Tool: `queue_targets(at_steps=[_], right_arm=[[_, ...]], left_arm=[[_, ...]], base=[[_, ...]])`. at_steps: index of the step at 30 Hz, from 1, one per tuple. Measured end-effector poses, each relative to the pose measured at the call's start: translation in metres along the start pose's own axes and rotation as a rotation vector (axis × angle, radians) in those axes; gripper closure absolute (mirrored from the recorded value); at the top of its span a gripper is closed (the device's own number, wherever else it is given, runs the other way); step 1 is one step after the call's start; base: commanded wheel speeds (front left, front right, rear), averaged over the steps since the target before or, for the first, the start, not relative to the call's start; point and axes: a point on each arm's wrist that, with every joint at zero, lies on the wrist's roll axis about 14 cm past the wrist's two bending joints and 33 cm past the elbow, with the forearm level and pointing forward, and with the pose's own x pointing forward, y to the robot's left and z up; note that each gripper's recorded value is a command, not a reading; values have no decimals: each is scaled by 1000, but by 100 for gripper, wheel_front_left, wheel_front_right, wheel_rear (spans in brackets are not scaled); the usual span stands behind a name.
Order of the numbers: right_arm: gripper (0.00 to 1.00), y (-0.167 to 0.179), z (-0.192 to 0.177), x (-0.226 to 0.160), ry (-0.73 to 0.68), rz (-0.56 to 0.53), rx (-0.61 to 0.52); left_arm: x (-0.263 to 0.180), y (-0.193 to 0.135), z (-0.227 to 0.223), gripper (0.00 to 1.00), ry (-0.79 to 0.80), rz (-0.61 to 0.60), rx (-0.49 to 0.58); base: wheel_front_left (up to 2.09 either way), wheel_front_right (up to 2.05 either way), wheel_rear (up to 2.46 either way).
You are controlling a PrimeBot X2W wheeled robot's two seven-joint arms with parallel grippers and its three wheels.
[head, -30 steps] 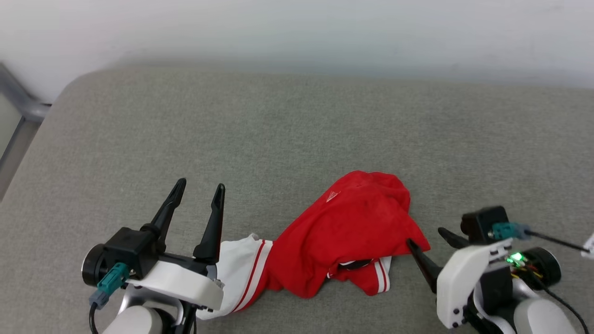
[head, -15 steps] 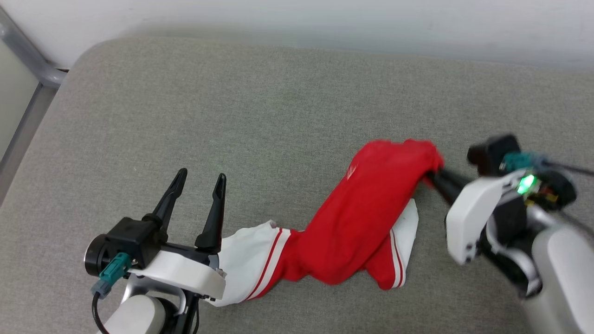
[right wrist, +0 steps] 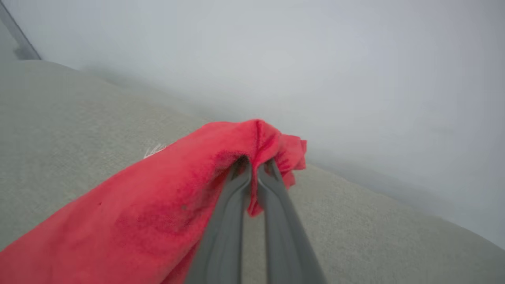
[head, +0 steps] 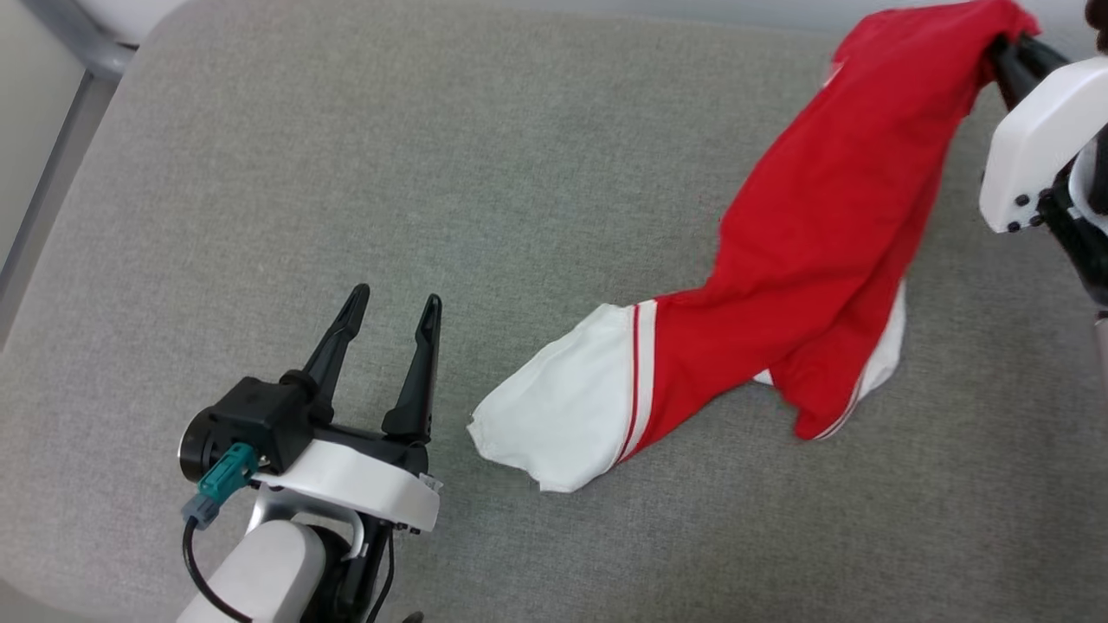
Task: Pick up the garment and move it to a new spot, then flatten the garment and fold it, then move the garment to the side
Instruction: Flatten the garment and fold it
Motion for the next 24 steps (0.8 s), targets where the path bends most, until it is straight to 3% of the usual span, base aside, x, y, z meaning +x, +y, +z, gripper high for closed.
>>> queue_targets(at_steps=[5, 6, 7, 8, 9, 20, 24], right_arm=[[100, -4, -44, 24, 85, -13, 21], [87, -1, -50, 27, 85, -9, 30], [56, 1, -54, 29, 80, -6, 35], [15, 2, -58, 30, 77, -6, 40], [0, 3, -62, 30, 76, -7, 51], [0, -8, -46, -22, -184, -92, 46], [0, -3, -60, -49, -170, -111, 78]], left_arm=[[2, 8, -13, 0, 33, 23, -3], [2, 9, -15, 0, 38, 26, -3], [2, 10, -16, 0, 41, 29, 0], [2, 10, -17, 0, 42, 29, -1], [3, 11, -17, 0, 42, 32, -1], [-5, 0, -1, 0, -6, 3, 11], [-10, -6, 4, 0, -18, -11, 13]], base=[[0, 0, 0], [0, 0, 0], [0, 0, 0], [0, 0, 0], [0, 0, 0], [0, 0, 0], [0, 0, 0]])
